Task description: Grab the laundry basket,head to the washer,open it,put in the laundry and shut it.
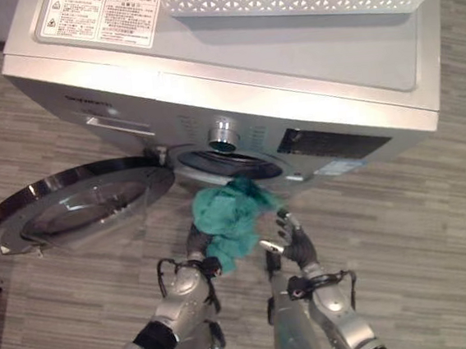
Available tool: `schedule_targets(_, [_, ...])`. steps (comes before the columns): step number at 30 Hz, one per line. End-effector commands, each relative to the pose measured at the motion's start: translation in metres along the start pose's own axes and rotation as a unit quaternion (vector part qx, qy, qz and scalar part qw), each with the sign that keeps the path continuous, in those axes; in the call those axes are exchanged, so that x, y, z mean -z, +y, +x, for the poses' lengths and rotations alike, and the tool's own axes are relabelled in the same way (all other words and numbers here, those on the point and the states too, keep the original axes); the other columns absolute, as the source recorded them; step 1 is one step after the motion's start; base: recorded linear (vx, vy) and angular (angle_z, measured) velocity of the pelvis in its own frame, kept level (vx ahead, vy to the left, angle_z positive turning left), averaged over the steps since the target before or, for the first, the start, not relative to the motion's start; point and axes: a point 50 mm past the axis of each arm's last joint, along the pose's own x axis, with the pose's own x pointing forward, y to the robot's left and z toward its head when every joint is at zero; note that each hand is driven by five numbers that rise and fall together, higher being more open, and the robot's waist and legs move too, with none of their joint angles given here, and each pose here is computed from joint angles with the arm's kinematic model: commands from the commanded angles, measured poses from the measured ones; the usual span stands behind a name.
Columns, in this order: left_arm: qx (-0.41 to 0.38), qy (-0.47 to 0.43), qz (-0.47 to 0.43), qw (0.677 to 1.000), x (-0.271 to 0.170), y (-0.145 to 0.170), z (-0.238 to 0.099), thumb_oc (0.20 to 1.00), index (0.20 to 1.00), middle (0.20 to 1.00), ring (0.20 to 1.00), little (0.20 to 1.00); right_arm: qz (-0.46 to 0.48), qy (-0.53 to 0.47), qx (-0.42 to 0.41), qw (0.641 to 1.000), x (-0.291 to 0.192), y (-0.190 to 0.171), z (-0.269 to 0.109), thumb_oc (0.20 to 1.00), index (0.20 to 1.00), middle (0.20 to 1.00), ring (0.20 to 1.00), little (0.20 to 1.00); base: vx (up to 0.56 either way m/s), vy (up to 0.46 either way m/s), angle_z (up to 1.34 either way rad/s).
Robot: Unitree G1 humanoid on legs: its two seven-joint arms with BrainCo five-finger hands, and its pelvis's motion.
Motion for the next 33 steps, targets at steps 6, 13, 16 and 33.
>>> schedule_targets(6, [-0.029, -0.058, -0.068, 0.996, -0.032, -0.011, 0.022, 0.2, 0.2, 0.2, 0.2, 0.2, 0.074, 0.025, 0.075, 0.994, 0.018, -0.013, 0.003, 1.0, 1.0, 1.0, 1.0, 1.0, 0.0, 0.098, -0.11])
schedule_targets(13, [-0.033, -0.079, -0.109, 0.99, -0.061, -0.037, 0.04, 0.2, 0.2, 0.2, 0.2, 0.2, 0.149, 0.009, 0.122, 0.981, 0.015, -0.023, 0.009, 1.0, 1.0, 1.0, 1.0, 1.0, 0.01, 0.153, -0.06])
schedule_targets(16, [-0.033, -0.081, -0.119, 0.989, -0.069, -0.047, 0.046, 0.2, 0.2, 0.2, 0.2, 0.2, 0.181, -0.007, 0.137, 0.974, 0.009, -0.024, 0.019, 1.0, 1.0, 1.0, 1.0, 1.0, 0.03, 0.015, 0.05])
schedule_targets(33, [-0.032, -0.173, -0.234, 0.956, -0.159, -0.05, 0.068, 0.2, 0.2, 0.2, 0.2, 0.2, 0.236, 0.065, 0.357, 0.901, 0.049, -0.082, 0.003, 1.0, 1.0, 1.0, 1.0, 1.0, 0.13, -0.085, 0.16])
